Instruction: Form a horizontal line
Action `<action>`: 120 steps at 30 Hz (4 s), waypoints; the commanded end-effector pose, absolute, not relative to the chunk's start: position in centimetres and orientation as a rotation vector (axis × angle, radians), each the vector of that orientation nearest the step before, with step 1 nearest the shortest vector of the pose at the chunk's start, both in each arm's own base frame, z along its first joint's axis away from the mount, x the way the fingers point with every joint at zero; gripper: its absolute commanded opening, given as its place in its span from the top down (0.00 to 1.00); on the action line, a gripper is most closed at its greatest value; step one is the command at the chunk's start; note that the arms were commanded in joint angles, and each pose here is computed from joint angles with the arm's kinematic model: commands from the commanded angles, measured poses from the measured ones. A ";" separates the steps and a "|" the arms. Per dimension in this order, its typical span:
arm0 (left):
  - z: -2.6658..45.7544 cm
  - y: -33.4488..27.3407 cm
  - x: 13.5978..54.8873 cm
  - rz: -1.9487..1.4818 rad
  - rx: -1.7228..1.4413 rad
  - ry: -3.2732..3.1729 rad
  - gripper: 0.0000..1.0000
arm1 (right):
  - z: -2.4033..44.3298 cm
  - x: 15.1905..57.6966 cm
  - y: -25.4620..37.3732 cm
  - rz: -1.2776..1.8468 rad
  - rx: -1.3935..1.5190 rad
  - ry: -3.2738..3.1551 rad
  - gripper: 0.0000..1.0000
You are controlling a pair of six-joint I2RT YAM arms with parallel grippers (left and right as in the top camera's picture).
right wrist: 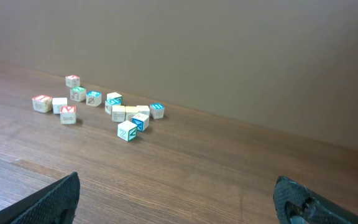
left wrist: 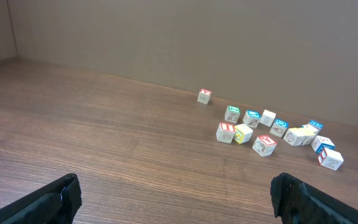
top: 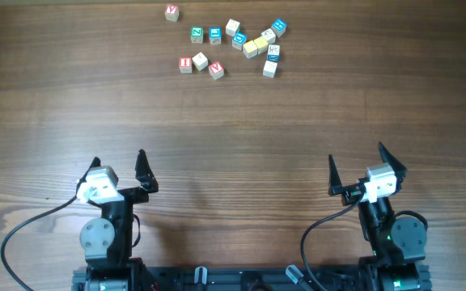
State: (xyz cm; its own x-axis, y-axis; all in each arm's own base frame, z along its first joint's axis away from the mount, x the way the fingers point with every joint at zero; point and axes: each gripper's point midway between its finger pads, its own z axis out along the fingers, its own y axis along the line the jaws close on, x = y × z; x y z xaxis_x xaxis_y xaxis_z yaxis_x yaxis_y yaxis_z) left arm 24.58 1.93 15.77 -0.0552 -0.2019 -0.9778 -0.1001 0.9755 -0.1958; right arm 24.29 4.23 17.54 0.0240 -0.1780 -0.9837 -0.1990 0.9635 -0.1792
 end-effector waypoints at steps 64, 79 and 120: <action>22.4 -1.8 38.3 -0.378 -0.446 2.722 0.96 | 17.5 24.3 3.9 -0.001 -0.286 1.550 0.00; 17.9 -0.1 45.3 -0.283 -0.514 2.635 0.96 | 17.5 24.3 3.9 -0.001 -0.286 1.550 0.00; 1.6 -8.2 54.5 -0.117 -0.237 2.630 0.40 | 17.5 24.3 3.9 -0.001 -0.286 1.550 0.00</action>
